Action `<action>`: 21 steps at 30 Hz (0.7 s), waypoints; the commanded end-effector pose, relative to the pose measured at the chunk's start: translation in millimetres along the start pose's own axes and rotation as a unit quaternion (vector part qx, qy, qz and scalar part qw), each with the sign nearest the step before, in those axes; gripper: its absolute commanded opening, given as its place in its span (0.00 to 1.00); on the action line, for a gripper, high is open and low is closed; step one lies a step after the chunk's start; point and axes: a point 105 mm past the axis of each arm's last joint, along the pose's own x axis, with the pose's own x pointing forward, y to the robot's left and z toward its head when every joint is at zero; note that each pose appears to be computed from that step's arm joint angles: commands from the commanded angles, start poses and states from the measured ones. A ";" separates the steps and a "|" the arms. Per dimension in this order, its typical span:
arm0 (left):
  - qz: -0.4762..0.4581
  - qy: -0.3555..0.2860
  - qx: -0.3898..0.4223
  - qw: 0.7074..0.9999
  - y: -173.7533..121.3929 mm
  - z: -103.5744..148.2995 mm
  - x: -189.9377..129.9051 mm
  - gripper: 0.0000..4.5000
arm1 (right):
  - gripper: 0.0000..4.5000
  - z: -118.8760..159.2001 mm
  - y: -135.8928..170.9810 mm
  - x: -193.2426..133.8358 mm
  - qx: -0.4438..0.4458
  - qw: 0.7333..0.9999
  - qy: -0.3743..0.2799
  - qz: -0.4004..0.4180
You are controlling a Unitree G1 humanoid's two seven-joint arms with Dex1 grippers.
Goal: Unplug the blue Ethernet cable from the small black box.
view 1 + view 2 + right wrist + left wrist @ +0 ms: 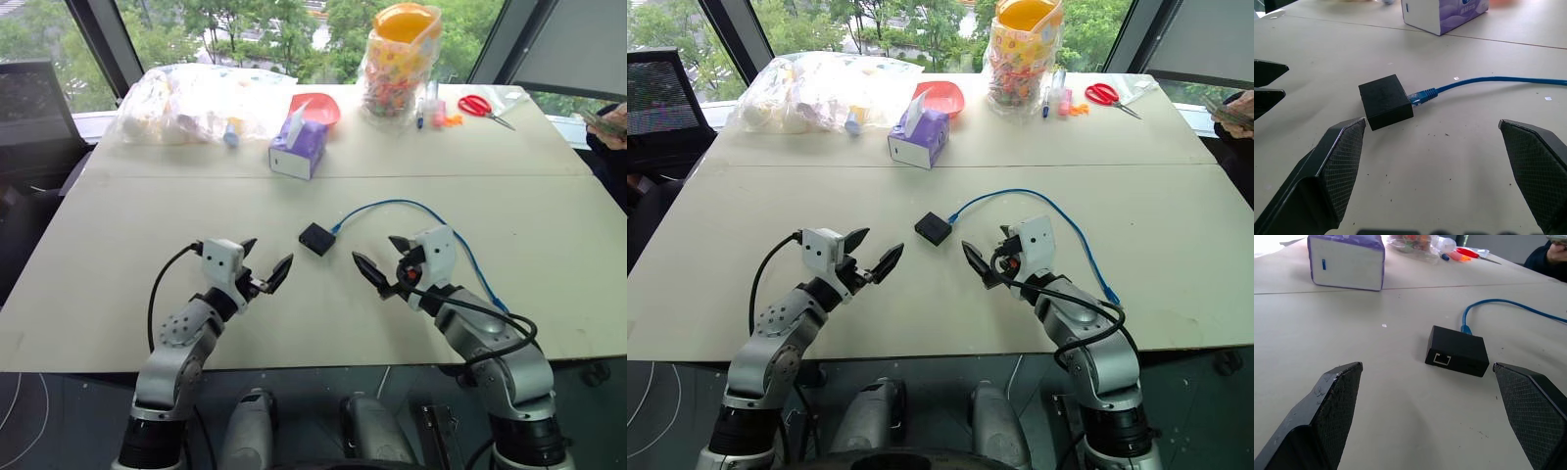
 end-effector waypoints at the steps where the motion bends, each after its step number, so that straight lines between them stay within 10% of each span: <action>1: -0.007 -0.023 0.012 1.000 -3.1 10.1 0.0 1.00 | 1.00 12.3 1.1 -2.5 -0.015 1.000 -0.022 0.007; 21: -0.048 -0.013 -0.007 0.999 -2.7 17.2 -1.6 1.00 | 1.00 36.0 -5.9 9.2 -0.101 0.992 0.008 0.073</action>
